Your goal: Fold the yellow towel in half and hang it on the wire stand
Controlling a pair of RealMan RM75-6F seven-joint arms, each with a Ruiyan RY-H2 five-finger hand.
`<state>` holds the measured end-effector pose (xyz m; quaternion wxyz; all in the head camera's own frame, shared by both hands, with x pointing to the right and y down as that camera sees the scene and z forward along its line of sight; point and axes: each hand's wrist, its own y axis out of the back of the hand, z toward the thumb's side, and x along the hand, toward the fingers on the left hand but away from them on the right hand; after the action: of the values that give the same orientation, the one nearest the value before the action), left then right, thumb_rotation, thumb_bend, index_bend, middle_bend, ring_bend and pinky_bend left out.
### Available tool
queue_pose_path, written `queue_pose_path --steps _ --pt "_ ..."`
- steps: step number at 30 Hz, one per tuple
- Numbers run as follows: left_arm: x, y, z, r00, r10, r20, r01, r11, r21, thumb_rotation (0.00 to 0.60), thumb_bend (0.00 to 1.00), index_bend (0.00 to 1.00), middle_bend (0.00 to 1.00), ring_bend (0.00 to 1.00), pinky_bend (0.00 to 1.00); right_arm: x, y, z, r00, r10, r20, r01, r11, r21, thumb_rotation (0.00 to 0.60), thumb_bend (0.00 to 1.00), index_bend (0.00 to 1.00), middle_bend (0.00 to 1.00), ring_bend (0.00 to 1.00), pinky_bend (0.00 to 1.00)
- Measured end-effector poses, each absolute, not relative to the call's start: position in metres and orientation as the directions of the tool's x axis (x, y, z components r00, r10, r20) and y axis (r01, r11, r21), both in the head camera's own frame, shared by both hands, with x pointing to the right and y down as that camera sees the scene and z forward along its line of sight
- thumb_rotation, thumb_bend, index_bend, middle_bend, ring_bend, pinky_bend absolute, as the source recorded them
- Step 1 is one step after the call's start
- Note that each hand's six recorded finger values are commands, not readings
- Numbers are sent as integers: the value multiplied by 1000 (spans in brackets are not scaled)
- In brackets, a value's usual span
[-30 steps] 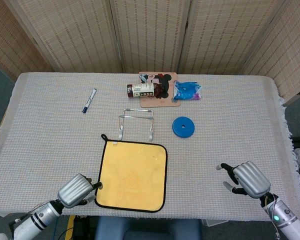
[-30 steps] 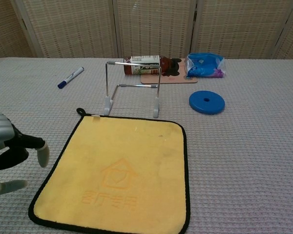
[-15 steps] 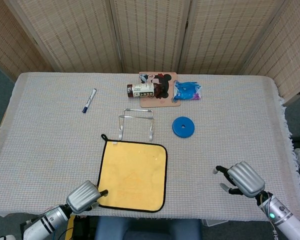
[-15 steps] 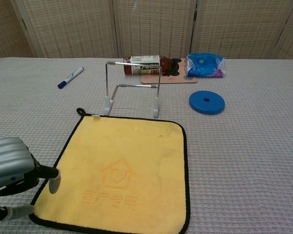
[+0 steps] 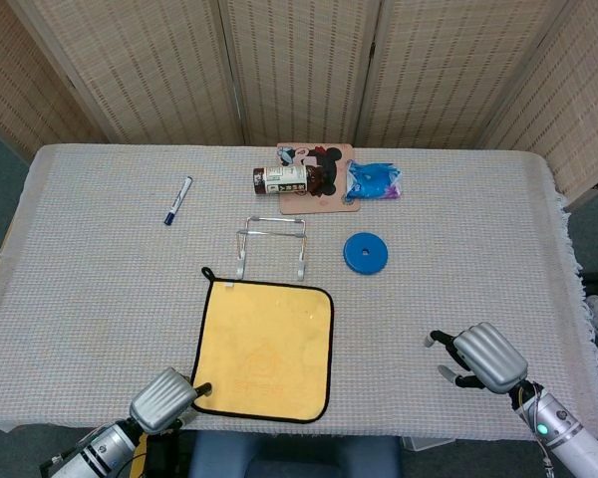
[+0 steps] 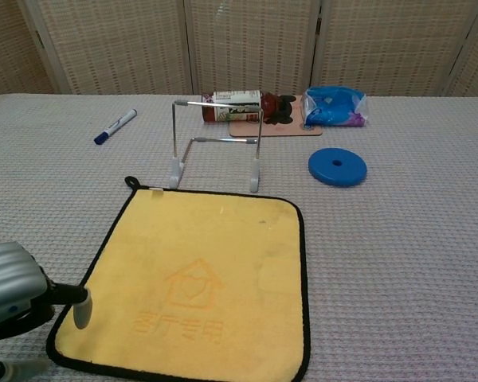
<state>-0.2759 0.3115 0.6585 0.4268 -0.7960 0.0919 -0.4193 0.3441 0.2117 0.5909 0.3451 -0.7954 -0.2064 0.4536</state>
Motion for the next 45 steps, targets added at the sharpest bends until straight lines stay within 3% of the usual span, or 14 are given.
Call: queue_pose_path --steps 34,45 --pt "-261 307 673 620 -539 570 157 -627 -763 600 297 502 943 780 874 351 209 592 494 656 -571 36 -672 -740 600 334 380 856 942 1000" --pt "-263 304 679 607 -545 578 168 -623 -764 600 414 563 952 787 875 348 209 592 503 651 -568 36 -672 -739 600 334 380 856 942 1000"
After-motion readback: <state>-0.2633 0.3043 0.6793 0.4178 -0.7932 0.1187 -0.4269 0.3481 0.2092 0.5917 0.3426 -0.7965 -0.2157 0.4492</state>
